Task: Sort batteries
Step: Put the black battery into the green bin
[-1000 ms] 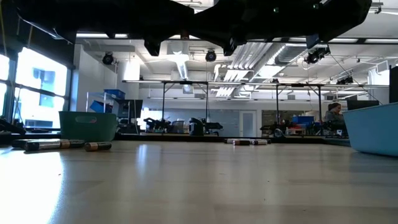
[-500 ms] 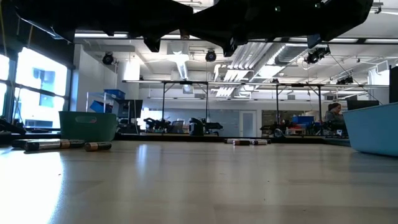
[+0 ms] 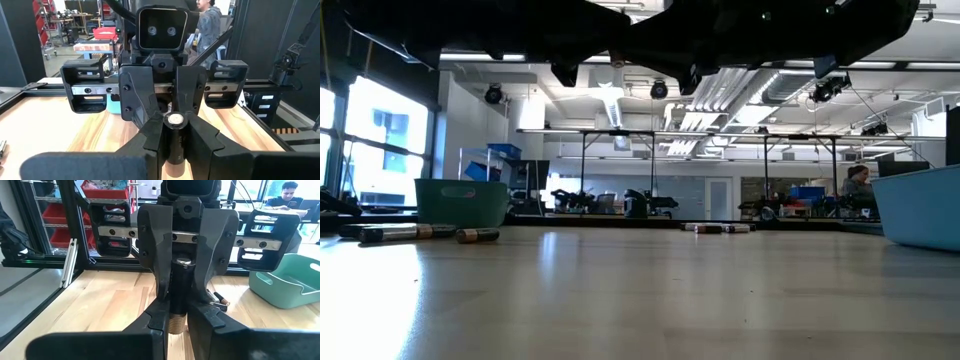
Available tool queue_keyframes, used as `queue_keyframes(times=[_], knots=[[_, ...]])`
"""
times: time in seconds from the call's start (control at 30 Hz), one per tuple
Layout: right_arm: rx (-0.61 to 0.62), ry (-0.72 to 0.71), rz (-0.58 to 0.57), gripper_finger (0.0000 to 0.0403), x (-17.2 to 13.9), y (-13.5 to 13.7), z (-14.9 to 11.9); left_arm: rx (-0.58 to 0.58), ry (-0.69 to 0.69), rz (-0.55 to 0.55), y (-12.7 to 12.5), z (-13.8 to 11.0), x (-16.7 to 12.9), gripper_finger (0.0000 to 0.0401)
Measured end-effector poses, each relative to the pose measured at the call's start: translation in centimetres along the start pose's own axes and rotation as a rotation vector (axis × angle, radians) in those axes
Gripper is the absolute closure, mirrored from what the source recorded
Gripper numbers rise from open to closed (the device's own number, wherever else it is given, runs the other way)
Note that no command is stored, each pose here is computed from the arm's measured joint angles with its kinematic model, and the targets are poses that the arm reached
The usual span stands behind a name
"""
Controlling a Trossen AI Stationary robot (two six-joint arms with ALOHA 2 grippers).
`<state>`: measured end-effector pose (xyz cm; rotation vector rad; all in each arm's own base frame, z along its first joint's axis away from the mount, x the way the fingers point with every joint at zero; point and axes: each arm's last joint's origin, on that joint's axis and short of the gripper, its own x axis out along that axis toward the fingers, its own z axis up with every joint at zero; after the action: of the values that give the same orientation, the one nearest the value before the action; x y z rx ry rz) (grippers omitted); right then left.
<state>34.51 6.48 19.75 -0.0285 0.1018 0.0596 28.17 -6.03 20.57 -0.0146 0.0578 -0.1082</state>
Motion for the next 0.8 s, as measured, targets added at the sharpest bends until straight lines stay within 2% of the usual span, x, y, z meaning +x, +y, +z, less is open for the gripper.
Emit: queue_keyframes(times=[0.17, 0.43, 0.53, 0.6, 0.7, 0.8], knots=[[0.001, 0.000, -0.009, 0.0355, 0.0, 0.0, 0.0, 0.000, -0.001, 0.000, 0.0, 0.0, 0.0, 0.0357], [-0.016, 0.014, -0.005, 0.0249, 0.0, 0.0, -0.1, -0.016, 0.015, 0.013, 0.0, -0.2, 0.0, 0.0357], [-0.029, 0.046, -0.008, 0.0226, -0.1, 0.0, -0.3, -0.014, 0.038, 0.019, 0.1, -0.4, 0.0, 0.0357], [-0.027, 0.074, -0.044, 0.0222, -0.3, -0.1, -0.2, -0.016, 0.052, 0.030, 0.1, -0.3, -0.1, 0.0357], [-0.029, 0.157, -0.166, 0.0220, -0.7, -0.7, -0.8, -0.017, 0.076, -0.004, -0.2, -0.1, -0.5, 0.0359], [-0.018, 0.213, -0.269, 0.0220, -1.2, -0.9, -0.9, -0.014, 0.096, 0.027, 0.0, 0.2, -0.9, 0.0359]])
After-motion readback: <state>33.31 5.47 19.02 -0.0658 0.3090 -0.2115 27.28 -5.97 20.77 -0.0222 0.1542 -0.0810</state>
